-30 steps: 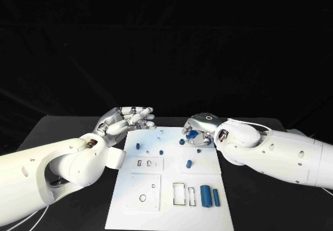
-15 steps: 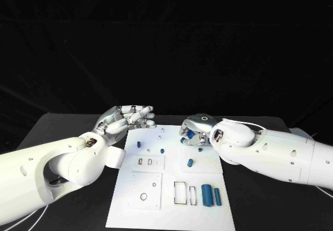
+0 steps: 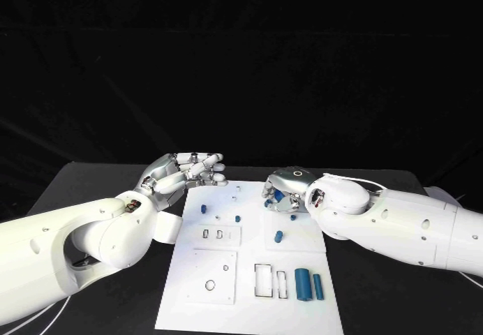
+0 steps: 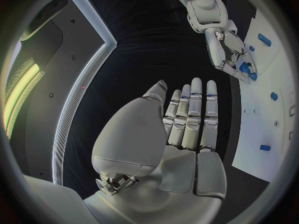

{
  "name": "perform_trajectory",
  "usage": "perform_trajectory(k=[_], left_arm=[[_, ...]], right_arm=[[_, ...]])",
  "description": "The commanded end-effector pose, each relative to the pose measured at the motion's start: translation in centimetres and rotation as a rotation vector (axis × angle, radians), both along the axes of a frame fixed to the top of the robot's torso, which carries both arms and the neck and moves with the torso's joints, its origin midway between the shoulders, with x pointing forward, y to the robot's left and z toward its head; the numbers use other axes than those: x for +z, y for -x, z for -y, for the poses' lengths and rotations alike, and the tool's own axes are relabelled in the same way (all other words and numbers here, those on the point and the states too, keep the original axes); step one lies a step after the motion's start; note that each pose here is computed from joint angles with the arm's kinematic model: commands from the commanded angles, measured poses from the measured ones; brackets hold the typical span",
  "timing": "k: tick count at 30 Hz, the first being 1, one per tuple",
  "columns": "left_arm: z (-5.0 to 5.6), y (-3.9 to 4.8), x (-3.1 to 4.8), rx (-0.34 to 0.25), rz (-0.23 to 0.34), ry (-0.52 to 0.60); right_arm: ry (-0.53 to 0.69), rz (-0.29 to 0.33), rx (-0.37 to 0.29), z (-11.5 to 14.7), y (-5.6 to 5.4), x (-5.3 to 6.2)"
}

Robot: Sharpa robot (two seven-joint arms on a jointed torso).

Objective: Assemble the parts on the task board

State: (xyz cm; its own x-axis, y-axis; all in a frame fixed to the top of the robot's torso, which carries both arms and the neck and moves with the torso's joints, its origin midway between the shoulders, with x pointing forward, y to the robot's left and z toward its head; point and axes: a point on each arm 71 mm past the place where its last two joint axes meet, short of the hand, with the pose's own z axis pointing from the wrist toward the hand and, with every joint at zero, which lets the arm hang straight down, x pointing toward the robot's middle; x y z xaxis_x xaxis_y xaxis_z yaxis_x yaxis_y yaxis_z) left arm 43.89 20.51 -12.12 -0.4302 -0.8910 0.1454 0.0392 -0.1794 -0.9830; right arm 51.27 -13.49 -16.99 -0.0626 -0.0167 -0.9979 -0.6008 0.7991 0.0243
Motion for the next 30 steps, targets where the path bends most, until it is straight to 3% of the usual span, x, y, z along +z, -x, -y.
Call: perform_trajectory(k=[1, 30], left_arm=[[0.11, 0.07, 0.21, -0.015, 0.003, 0.012], [0.00, 0.15, 0.47, -0.016, 0.004, 0.015]], right_arm=[[0.031, 0.003, 0.000, -0.08, 0.01, -0.11], [0.065, 0.005, -0.016, -0.22, -0.13, -0.41]])
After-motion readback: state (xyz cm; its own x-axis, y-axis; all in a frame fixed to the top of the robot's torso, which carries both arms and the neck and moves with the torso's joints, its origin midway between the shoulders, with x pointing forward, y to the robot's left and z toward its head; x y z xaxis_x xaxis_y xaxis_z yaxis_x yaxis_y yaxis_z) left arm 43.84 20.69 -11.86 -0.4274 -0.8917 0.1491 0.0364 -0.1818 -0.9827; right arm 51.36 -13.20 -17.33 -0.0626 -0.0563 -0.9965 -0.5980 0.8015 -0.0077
